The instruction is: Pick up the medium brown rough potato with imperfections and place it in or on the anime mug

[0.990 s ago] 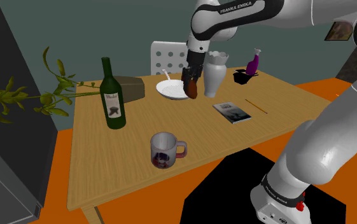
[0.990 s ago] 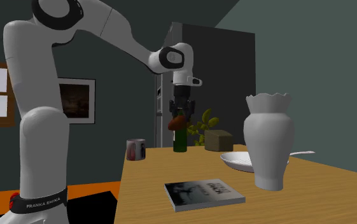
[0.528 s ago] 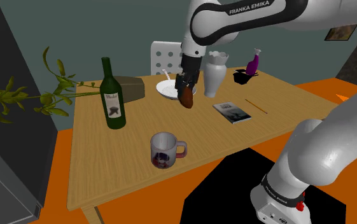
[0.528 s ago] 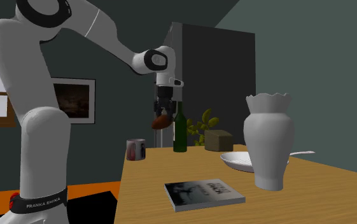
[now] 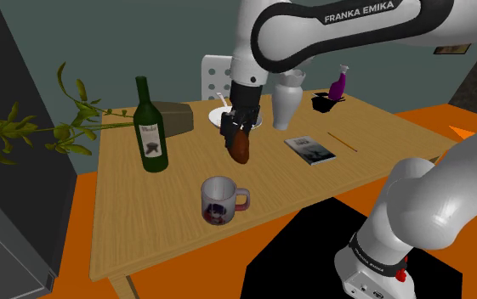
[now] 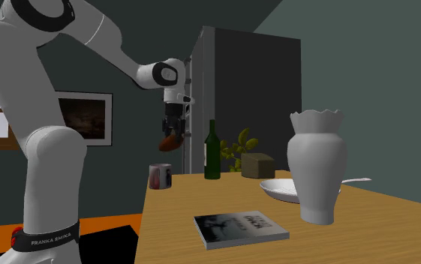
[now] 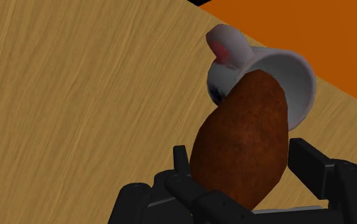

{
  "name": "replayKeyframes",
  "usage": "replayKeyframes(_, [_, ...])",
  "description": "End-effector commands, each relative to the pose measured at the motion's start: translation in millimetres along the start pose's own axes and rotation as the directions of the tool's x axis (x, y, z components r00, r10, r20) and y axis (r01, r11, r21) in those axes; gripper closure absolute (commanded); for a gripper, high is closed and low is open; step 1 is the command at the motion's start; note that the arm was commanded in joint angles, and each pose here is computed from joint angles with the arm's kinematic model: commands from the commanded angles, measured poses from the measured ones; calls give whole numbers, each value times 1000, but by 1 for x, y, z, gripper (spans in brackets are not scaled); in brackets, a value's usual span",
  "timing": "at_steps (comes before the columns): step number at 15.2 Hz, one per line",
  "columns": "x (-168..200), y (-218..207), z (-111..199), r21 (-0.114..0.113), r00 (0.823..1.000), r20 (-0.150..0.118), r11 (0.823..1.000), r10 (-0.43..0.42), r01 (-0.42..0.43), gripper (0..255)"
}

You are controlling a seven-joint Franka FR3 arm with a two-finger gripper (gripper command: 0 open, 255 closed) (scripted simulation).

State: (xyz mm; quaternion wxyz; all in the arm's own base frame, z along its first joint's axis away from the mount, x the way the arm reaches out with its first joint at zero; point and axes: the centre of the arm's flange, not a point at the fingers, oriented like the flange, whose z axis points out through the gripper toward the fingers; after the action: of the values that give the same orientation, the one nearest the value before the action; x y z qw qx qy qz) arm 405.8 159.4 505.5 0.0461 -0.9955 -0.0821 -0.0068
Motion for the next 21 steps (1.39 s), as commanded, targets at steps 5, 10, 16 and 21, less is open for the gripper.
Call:
replayKeyframes(5, [-20,-68,12,0,1000,0,1000,2,-2,255])
replayKeyframes(10, [-21,-65,38,0,1000,0,1000,2,-2,255])
replayKeyframes(16, [-22,-62,70,0,1000,0,1000,2,-2,255])
replayKeyframes(21, [-22,-61,81,0,1000,0,1000,2,-2,255])
